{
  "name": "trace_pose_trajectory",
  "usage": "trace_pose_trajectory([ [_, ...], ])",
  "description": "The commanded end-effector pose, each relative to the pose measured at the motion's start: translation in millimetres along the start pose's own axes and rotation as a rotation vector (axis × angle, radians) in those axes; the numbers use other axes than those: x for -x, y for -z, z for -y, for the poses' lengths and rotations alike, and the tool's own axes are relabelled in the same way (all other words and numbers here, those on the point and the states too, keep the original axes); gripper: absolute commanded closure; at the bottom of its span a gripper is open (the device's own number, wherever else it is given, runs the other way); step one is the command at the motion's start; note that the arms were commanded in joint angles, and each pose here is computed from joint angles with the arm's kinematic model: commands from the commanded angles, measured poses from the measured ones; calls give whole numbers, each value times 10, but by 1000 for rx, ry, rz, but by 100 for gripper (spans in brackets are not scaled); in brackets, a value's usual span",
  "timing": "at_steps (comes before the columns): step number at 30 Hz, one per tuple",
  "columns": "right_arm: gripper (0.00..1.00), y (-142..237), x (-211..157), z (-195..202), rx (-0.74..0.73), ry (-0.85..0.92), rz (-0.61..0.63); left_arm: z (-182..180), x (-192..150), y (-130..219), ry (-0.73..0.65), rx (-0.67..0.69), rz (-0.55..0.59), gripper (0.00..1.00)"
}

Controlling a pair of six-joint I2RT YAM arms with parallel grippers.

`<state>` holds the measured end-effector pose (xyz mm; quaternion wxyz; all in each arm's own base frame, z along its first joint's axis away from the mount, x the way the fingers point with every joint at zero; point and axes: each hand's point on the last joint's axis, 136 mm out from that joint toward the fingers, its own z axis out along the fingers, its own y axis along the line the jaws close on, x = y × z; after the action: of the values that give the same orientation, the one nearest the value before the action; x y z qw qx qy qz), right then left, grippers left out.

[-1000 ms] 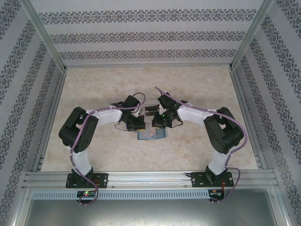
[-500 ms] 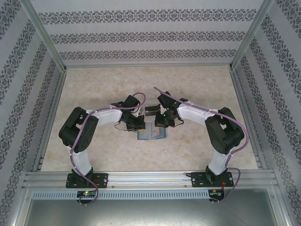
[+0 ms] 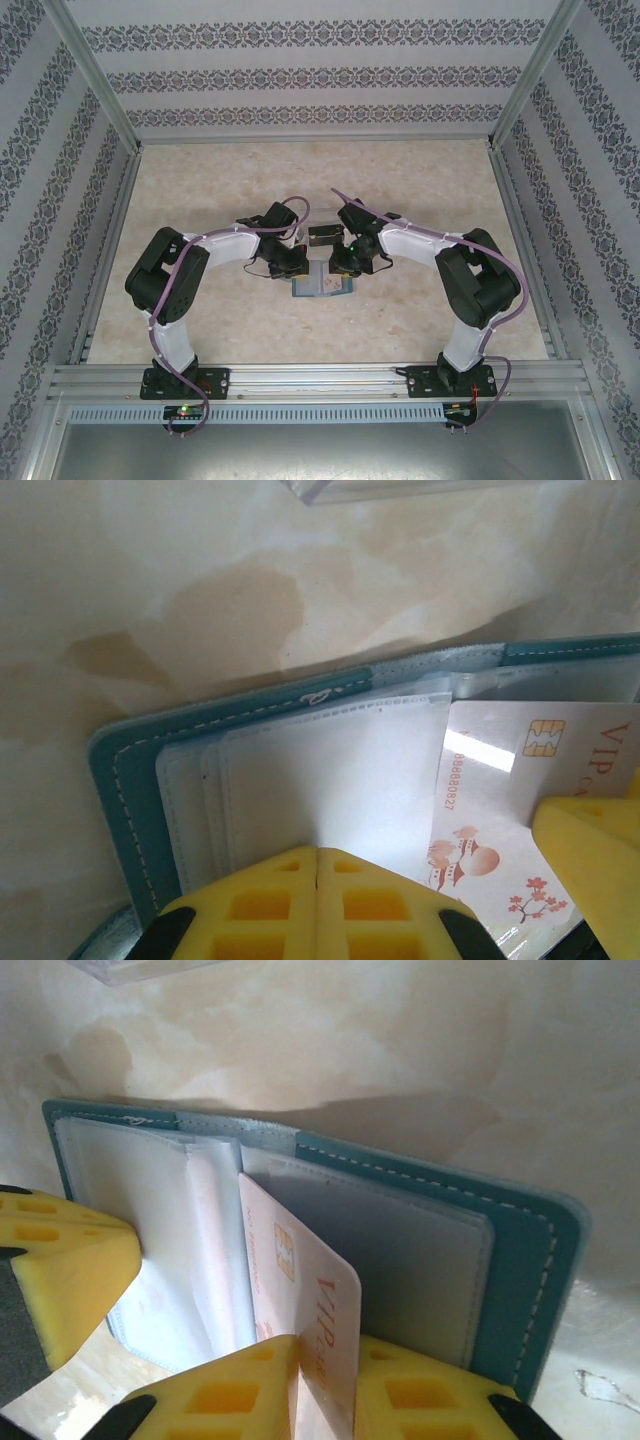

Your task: Take the credit cards out of the card holder

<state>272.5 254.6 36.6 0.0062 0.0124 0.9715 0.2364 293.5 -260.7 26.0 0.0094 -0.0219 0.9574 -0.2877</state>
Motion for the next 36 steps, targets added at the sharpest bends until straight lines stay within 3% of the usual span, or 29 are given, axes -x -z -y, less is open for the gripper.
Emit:
trace_pose_trajectory([
  [1,78,93,-14,-85,48,-19,12,-327,-202,-129,32,131,-72,100],
  [13,78,148,-67,-139,57,-17,12,-316,-193,-119,28,128,-71,100],
  [24,91,153,-62,-165,47,-4,18,-228,-146,-42,12,118,-52,100],
  [36,92,337,16,-231,51,21,60,65,3,239,-26,68,13,100],
])
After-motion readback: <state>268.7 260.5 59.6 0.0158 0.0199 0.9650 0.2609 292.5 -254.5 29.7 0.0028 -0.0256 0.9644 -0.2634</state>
